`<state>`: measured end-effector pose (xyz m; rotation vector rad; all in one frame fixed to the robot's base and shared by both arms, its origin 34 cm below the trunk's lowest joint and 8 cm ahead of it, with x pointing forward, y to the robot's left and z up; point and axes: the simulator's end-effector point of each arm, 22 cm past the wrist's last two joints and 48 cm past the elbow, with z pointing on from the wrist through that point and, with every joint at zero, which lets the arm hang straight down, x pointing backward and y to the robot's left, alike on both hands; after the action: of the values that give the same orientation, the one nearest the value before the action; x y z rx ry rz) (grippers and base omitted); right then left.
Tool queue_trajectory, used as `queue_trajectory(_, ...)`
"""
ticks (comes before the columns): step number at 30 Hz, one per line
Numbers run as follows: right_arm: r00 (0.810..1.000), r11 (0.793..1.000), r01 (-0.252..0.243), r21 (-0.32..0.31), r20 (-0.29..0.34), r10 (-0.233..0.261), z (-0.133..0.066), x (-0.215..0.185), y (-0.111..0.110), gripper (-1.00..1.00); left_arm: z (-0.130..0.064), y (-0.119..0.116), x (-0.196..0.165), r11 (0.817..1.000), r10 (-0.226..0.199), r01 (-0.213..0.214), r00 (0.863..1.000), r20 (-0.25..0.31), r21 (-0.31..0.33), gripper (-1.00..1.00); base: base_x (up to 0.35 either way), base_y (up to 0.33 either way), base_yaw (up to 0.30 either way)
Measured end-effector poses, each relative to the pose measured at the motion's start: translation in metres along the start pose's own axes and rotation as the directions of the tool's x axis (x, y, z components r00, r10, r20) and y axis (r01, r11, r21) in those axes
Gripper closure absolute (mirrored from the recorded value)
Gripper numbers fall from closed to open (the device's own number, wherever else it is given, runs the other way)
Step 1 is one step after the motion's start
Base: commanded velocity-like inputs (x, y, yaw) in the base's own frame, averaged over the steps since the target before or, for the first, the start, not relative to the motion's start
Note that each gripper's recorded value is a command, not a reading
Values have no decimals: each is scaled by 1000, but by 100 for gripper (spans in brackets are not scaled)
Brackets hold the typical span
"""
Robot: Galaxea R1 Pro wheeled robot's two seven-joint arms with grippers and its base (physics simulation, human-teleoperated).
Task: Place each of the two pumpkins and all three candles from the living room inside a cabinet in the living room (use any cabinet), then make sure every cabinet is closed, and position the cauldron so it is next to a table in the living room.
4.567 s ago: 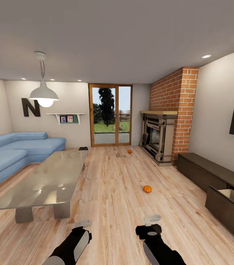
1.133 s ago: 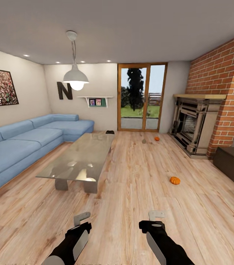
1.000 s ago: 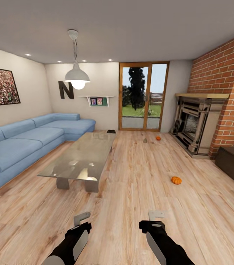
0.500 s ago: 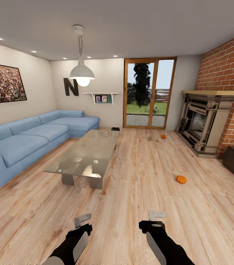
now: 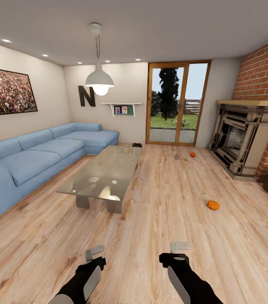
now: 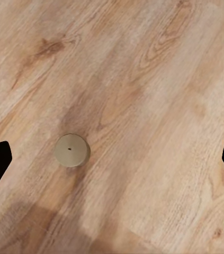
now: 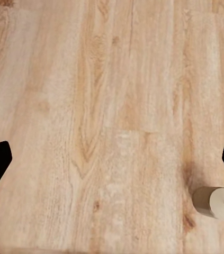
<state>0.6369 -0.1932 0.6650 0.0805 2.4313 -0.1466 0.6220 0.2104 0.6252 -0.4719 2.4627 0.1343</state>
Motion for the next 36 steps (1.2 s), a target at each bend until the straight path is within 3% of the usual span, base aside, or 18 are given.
queue_trajectory(29, 999, 1000, 5, 1, -43, -5, 12, 20, 1, -100, 12, 4, 20, 1000, 10, -10, 999, -43, -13, -100, 2, 1, 94)
queue_trajectory(36, 999, 1000, 7, 1, -52, -6, 14, 24, 1, -100, 14, 5, 25, 1000, 12, -13, 999, -52, -16, -100, 138, 134, 40)
